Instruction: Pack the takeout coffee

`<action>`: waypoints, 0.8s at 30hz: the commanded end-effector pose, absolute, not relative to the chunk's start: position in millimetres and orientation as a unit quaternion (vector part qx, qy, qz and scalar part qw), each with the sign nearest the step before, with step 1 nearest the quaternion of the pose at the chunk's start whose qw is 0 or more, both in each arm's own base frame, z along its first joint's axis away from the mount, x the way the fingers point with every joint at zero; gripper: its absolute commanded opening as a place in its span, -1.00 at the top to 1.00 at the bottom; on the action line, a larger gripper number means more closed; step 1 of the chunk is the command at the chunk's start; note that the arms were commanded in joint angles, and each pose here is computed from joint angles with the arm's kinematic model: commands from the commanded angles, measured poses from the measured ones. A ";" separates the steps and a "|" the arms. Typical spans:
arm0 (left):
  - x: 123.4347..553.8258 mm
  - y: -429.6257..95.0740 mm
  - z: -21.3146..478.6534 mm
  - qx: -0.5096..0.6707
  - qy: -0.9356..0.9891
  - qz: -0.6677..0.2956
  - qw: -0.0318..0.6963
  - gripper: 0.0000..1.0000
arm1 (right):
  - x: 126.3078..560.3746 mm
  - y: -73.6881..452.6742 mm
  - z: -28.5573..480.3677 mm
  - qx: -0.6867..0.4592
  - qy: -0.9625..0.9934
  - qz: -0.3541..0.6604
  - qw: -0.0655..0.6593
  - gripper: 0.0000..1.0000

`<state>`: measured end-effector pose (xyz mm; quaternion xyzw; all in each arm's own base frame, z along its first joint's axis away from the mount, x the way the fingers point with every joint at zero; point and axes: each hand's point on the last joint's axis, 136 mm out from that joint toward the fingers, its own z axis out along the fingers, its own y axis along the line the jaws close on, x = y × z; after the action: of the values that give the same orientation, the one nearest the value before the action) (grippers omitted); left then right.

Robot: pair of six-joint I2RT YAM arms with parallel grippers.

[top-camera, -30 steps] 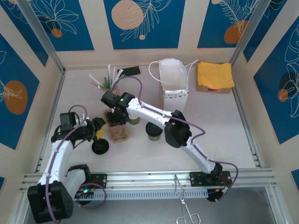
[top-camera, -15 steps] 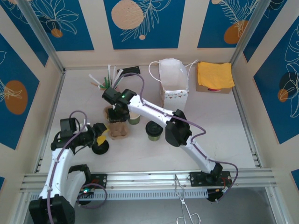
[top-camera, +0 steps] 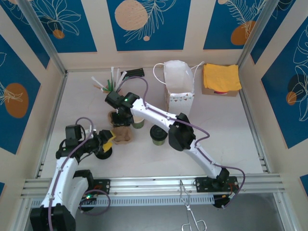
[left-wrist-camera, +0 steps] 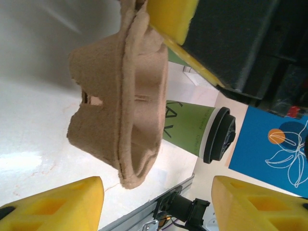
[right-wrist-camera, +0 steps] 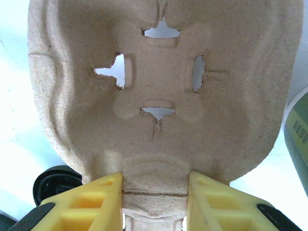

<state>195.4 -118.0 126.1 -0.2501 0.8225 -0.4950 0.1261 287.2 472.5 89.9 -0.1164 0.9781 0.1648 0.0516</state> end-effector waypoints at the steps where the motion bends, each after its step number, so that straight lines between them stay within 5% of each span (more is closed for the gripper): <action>1: 195.6 -124.0 135.4 -0.230 0.815 -0.515 0.131 -0.20 | 281.7 474.7 90.4 -0.113 0.978 0.171 0.035 0.36; 24: 200.1 -116.7 135.7 -0.239 0.828 -0.487 0.142 -0.16 | 277.5 476.8 92.9 -0.122 0.977 0.171 0.037 0.36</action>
<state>200.7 -116.7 134.9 -0.2436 0.8232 -0.4936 0.1396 284.9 472.9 89.1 -0.1183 0.9782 0.1632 0.0498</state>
